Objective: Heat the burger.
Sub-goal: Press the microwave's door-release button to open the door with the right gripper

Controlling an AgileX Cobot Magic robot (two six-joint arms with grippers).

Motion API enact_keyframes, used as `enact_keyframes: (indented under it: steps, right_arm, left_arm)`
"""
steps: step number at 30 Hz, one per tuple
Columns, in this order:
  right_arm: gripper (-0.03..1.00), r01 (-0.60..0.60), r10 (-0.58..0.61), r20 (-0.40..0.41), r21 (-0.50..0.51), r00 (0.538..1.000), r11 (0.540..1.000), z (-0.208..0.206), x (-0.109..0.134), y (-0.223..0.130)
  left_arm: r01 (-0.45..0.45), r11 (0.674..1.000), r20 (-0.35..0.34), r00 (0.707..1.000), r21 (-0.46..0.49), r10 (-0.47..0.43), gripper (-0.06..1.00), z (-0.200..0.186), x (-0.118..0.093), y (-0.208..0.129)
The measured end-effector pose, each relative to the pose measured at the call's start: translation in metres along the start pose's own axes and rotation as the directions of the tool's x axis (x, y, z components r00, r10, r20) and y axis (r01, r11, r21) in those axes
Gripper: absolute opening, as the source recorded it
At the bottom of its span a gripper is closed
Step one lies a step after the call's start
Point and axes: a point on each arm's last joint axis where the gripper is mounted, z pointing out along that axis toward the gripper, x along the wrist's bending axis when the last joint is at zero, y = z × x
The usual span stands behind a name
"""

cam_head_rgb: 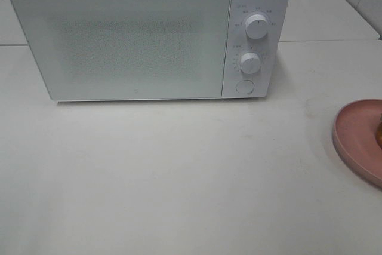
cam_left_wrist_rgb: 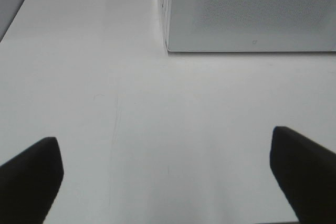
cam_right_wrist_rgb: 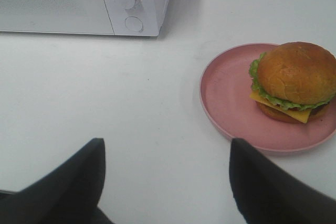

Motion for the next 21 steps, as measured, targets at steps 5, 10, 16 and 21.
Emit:
enact_keyframes:
  steps: [5, 10, 16, 21]
  right_arm:
    - [0.66, 0.000, 0.000, 0.000, 0.000, 1.000, 1.000, 0.0000, 0.0000, 0.0000]
    - [0.66, 0.000, 0.000, 0.000, 0.000, 1.000, 1.000, 0.0000, 0.0000, 0.0000]
    - [0.66, 0.000, 0.000, 0.000, 0.000, 1.000, 1.000, 0.0000, 0.0000, 0.0000]
    - [0.66, 0.001, -0.001, -0.001, -0.006, 1.000, 1.000, -0.0019, 0.0004, 0.0021]
  left_arm:
    - [0.000, 1.000, 0.000, 1.000, 0.000, 0.000, 0.99, 0.0000, 0.0000, 0.0000]
    - [0.000, 1.000, 0.000, 1.000, 0.000, 0.000, 0.99, 0.0000, 0.0000, 0.0000]
    - [0.000, 1.000, 0.000, 1.000, 0.000, 0.000, 0.99, 0.0000, 0.0000, 0.0000]
    - [0.000, 1.000, 0.000, 1.000, 0.000, 0.000, 0.99, 0.0000, 0.0000, 0.0000]
